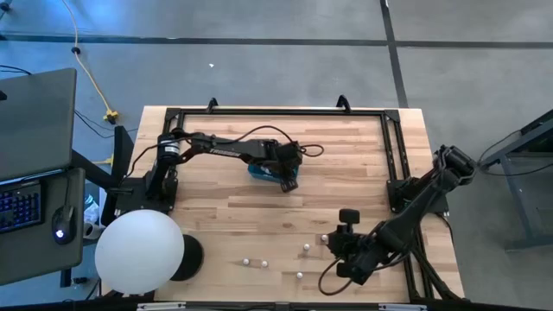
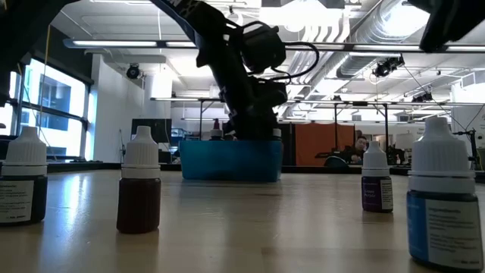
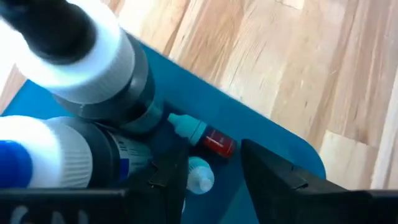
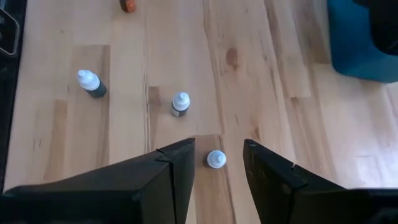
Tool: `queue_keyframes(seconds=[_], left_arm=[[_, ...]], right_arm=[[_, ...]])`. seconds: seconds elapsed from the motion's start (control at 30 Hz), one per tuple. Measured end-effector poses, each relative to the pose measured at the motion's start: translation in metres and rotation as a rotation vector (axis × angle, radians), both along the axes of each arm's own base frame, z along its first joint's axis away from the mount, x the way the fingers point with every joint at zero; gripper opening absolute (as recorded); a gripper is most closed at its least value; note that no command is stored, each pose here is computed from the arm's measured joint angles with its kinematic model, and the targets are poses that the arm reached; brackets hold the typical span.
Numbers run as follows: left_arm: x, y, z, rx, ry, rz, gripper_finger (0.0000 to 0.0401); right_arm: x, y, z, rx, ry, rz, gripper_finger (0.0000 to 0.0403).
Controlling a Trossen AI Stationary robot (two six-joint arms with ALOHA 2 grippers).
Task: Pick & Place food coloring
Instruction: Put the blue food coloring bottle into the blue bin
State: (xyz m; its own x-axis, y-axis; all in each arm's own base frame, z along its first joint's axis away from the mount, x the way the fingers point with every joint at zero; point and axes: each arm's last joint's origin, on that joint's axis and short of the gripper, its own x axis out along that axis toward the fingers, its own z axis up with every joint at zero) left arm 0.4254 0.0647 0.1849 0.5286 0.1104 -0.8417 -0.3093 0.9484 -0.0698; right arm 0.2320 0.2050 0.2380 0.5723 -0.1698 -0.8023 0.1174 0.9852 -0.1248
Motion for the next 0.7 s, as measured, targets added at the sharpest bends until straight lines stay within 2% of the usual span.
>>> queue_keyframes(seconds=[0.13, 0.4, 0.57, 0.7], left_arm=[[-0.005, -0.004, 0.010, -0.023, 0.001, 0.029, 0.0145], [-0.014, -0.034, 0.056, -0.030, -0.124, -0.052, 0.0145], [-0.029, -0.057, 0.089, -0.026, -0.176, -0.105, 0.0145], [-0.043, -0.080, 0.104, -0.029, -0.171, -0.161, 0.0145]], right_arm=[[0.005, 0.005, -0.014, -0.026, 0.037, 0.001, 0.0129], [0.015, 0.002, -0.033, 0.006, 0.124, -0.039, 0.0129], [0.023, -0.005, -0.039, 0.021, 0.165, -0.066, 0.0129], [0.030, -0.014, -0.039, 0.023, 0.168, -0.098, 0.0129]])
